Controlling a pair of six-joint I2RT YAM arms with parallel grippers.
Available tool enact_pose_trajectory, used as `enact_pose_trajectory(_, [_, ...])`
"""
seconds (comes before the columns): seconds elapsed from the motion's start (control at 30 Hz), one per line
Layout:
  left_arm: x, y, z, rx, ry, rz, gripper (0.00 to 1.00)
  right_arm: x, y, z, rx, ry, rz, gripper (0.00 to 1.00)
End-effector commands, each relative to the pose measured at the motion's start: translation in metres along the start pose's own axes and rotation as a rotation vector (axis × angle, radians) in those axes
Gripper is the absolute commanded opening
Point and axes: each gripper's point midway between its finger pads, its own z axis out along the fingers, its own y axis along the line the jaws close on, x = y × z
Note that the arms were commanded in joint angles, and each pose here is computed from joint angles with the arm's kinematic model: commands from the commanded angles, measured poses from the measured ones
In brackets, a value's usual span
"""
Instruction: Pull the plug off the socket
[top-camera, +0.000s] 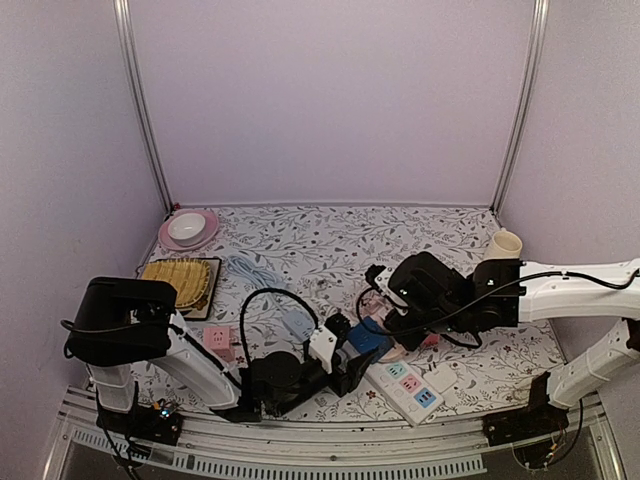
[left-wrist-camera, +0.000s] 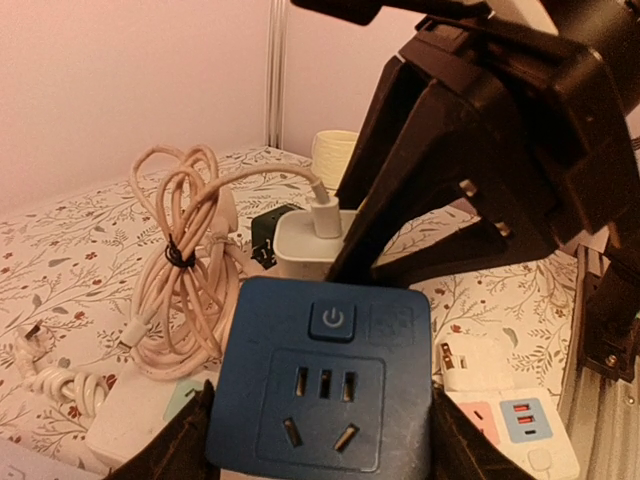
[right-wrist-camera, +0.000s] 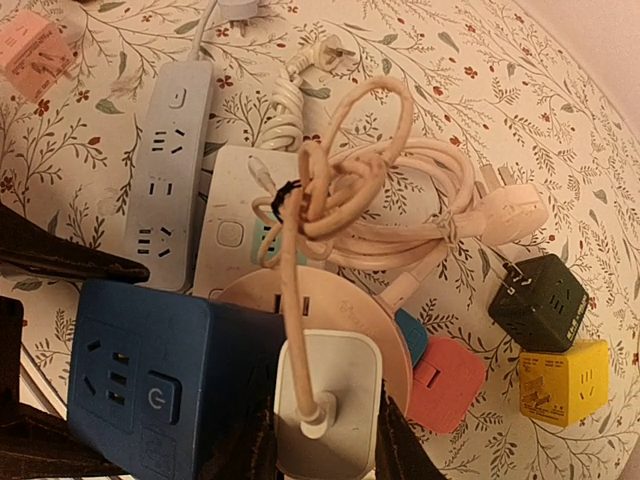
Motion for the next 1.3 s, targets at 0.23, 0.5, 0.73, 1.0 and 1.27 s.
enact_pose_trajectory(0.23, [0.047,0.012,-0.004,-0.007,0.145,0.108,0.15,-0.110,0.078,-0.085,-0.427,-0.374,0.084,0.04])
enact_pose_trajectory(0.5, [0.046,0.011,-0.005,0.000,0.141,0.105,0.15,-0.092,0.107,-0.061,-0.358,-0.328,-0.028,0.03])
enact_pose_trajectory(0.73, [0.047,0.008,-0.005,0.008,0.142,0.113,0.15,-0.120,0.069,-0.082,-0.348,-0.451,0.044,0.04])
enact_pose_trajectory(1.0, [0.047,0.008,-0.006,0.011,0.141,0.112,0.16,-0.103,-0.006,-0.045,-0.240,-0.383,0.258,0.04])
enact_pose_trajectory(1.27, [0.045,0.009,-0.008,0.006,0.133,0.105,0.20,-0.066,-0.077,-0.017,-0.156,-0.341,0.481,0.04])
